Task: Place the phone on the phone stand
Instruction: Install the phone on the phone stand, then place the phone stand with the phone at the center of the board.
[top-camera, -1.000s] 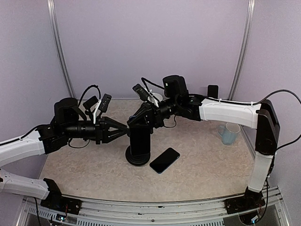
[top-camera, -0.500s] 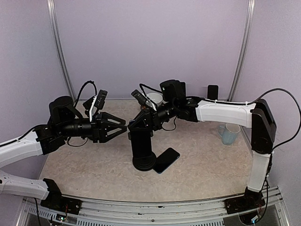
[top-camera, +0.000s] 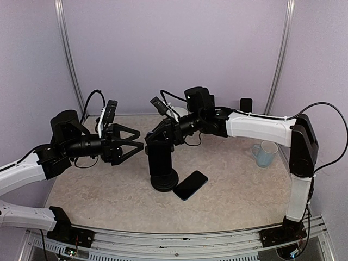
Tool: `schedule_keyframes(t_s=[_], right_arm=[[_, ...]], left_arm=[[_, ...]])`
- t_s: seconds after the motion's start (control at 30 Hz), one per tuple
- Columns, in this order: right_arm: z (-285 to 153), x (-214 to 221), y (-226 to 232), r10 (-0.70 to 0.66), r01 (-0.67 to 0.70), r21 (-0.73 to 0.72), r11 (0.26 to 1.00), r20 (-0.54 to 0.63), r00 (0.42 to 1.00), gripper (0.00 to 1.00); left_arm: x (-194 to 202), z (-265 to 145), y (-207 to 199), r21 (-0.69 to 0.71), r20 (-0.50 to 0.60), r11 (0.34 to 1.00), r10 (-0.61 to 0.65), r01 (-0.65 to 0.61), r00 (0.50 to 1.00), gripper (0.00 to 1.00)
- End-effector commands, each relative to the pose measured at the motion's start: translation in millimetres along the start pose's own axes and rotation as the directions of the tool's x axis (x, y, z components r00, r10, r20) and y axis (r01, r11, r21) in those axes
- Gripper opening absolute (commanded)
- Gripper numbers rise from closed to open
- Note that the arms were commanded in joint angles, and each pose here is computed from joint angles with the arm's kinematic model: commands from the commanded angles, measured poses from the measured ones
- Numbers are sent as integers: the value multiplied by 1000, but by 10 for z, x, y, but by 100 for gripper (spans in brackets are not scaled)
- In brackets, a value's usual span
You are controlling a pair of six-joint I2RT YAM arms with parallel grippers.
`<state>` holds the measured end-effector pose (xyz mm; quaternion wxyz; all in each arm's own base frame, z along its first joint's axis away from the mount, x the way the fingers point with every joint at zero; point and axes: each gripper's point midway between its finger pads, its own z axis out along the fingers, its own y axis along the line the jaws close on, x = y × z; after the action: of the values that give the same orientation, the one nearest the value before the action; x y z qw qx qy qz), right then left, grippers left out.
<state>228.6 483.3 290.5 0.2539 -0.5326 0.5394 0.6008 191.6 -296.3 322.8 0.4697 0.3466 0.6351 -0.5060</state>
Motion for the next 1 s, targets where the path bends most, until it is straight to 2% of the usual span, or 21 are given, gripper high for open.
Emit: schedule_keyframes(t_s=[0.0,0.4,0.97], right_arm=[[-34,-386,7,-89,87,32,996,75,993,0],[64,-457,-247,-53,48,61,997,97,994,0],[145,-335,-396,-22,17,56,998,82,996,2]], left_arm=[[-154,-73,11,-36,51,999,20,-18,999,98],[-207,-190,90,-109,88,994,20,-10,996,99],[-187,-176,135,-116,91,993,7,3,996,99]])
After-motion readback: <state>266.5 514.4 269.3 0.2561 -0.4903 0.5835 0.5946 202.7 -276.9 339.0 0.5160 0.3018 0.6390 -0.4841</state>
